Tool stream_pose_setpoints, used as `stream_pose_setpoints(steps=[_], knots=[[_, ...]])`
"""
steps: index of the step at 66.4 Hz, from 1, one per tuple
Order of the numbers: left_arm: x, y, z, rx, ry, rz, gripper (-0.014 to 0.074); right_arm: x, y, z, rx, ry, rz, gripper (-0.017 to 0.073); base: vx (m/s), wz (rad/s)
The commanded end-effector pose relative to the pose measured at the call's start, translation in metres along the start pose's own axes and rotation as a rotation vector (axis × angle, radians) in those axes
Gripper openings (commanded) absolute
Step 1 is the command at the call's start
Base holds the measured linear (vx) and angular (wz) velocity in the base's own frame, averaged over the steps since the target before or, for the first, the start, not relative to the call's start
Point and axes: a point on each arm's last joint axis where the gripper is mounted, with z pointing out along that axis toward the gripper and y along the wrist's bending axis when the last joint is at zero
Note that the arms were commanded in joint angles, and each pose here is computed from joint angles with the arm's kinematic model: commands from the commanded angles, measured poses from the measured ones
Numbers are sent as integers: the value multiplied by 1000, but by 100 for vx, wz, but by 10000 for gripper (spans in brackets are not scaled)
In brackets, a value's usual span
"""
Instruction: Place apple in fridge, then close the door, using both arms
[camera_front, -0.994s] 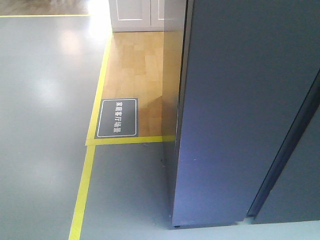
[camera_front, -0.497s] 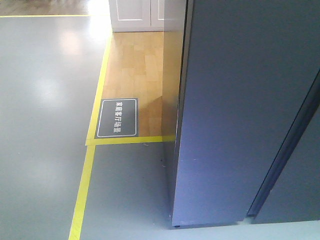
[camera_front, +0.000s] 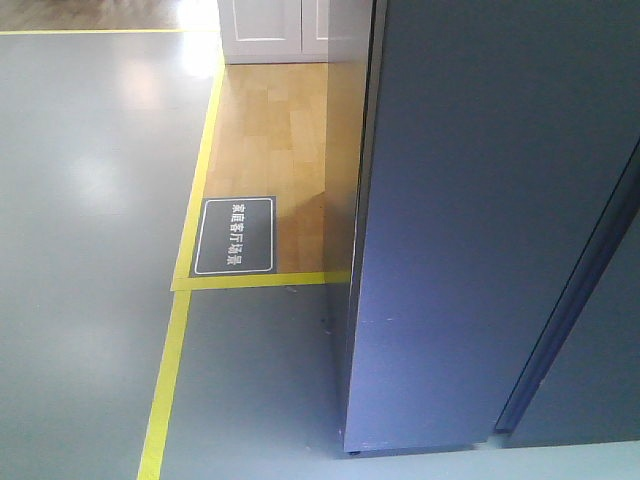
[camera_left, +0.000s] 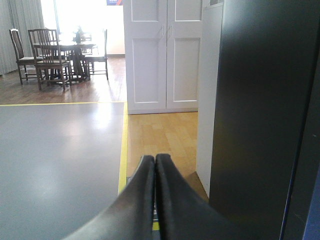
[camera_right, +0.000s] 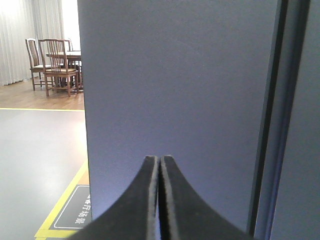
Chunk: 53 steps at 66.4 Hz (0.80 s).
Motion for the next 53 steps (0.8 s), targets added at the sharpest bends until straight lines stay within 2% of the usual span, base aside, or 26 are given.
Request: stream_pose_setpoints(steps=[1, 53], knots=[[-13, -2, -2, 14, -101, -2, -6, -7, 0, -1, 0, -78, -8, -3, 0, 0], [-13, -2, -2, 14, -101, -2, -6, -8, 1, -1, -5, -79, -33, -3, 0, 0]])
